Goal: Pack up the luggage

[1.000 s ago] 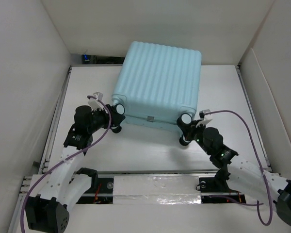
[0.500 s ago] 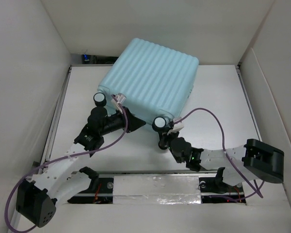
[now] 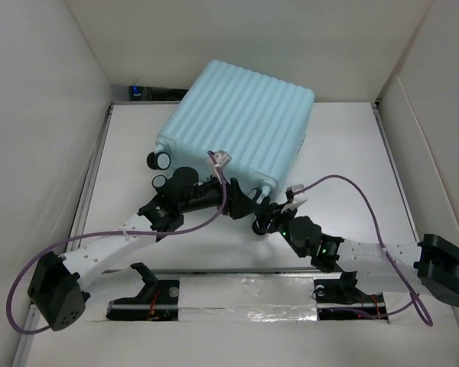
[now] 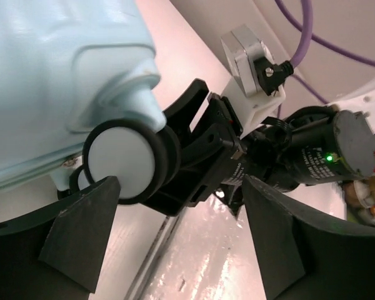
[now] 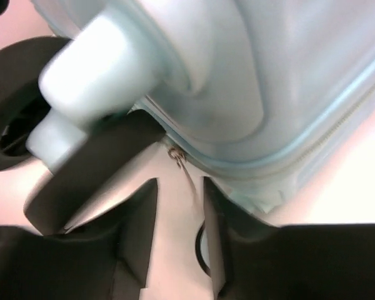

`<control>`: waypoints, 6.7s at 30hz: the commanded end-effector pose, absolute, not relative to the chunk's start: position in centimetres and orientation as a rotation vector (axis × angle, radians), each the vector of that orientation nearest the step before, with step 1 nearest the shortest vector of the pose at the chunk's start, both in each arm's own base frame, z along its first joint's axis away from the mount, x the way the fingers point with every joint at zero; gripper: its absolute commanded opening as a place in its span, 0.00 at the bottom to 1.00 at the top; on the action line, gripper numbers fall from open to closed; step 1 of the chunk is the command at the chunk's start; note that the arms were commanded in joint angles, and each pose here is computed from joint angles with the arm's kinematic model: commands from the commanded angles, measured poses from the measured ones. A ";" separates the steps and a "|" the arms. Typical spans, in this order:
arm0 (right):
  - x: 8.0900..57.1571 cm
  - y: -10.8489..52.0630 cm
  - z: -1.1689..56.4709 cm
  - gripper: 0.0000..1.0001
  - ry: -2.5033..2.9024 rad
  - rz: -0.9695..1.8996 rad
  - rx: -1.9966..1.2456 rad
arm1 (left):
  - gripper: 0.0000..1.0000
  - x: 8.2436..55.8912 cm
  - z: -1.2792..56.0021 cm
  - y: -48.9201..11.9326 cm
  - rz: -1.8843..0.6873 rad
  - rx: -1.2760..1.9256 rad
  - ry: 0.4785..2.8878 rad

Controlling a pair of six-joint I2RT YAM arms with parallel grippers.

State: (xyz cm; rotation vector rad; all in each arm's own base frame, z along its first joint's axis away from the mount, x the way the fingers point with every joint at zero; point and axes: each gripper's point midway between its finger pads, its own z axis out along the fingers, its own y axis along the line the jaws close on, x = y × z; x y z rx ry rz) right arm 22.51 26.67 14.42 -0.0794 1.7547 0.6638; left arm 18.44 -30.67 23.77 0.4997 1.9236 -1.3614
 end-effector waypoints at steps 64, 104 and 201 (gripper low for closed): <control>21.7 21.5 17.6 0.22 1.716 0.642 0.025 | 0.84 26.3 20.4 -13.7 -0.439 -0.075 2.116; 30.6 14.8 16.1 0.48 1.549 0.387 0.190 | 0.00 28.9 23.8 -19.1 -0.594 0.244 2.060; 17.4 31.3 23.4 0.78 1.682 0.729 -0.362 | 0.35 23.1 17.7 -20.8 -0.870 -0.032 1.942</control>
